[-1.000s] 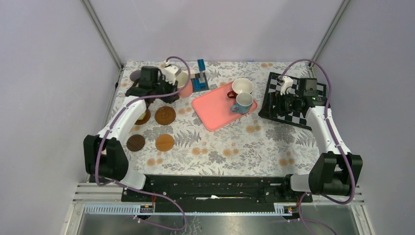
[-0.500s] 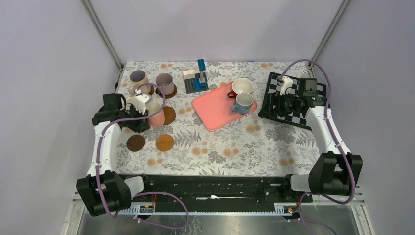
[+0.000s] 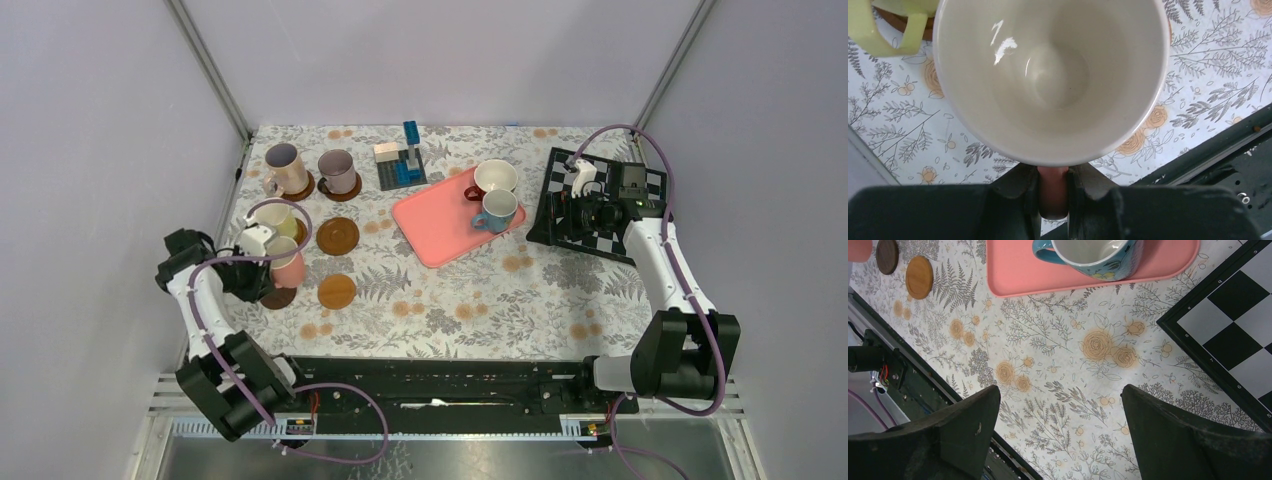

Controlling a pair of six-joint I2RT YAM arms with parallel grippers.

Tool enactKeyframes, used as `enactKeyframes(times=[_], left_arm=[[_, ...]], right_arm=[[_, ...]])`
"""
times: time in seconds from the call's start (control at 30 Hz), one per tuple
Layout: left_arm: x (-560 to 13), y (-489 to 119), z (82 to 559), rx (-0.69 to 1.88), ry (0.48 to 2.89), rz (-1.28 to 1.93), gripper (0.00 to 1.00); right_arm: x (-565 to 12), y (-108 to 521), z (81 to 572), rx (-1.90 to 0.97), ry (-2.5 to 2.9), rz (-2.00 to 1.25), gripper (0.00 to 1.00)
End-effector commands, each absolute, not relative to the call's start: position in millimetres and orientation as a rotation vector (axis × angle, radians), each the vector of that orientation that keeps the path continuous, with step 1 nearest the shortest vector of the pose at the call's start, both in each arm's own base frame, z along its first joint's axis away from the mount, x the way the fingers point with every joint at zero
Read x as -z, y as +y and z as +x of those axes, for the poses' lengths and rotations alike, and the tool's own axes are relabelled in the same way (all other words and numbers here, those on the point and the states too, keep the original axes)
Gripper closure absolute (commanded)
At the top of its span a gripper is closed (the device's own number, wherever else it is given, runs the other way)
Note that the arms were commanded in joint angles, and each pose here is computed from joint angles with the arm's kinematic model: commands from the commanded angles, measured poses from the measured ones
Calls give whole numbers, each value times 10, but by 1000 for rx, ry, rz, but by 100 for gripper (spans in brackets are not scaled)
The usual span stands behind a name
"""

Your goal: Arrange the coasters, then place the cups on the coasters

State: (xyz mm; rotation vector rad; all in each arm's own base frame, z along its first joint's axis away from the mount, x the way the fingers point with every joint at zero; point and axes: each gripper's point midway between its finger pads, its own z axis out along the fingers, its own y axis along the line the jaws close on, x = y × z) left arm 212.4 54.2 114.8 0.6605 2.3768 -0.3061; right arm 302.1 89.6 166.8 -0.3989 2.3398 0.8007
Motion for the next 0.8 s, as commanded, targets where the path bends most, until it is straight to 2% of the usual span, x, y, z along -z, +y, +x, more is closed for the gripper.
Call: enactKeyframes(times=[0.0,0.37,0.77], left_arm=[[-1286,540,2175,314,2200,770,100],[-1036,1018,2126,223,2194,733,100],[-824,1144,2169,190,2199,739,100]], right_arm=[[-1711,925,3029,-829,2317,-429,2],[-1697,919,3040,-829,2323,-441,2],[-1692,929,3041,-841,2324,-431,2]])
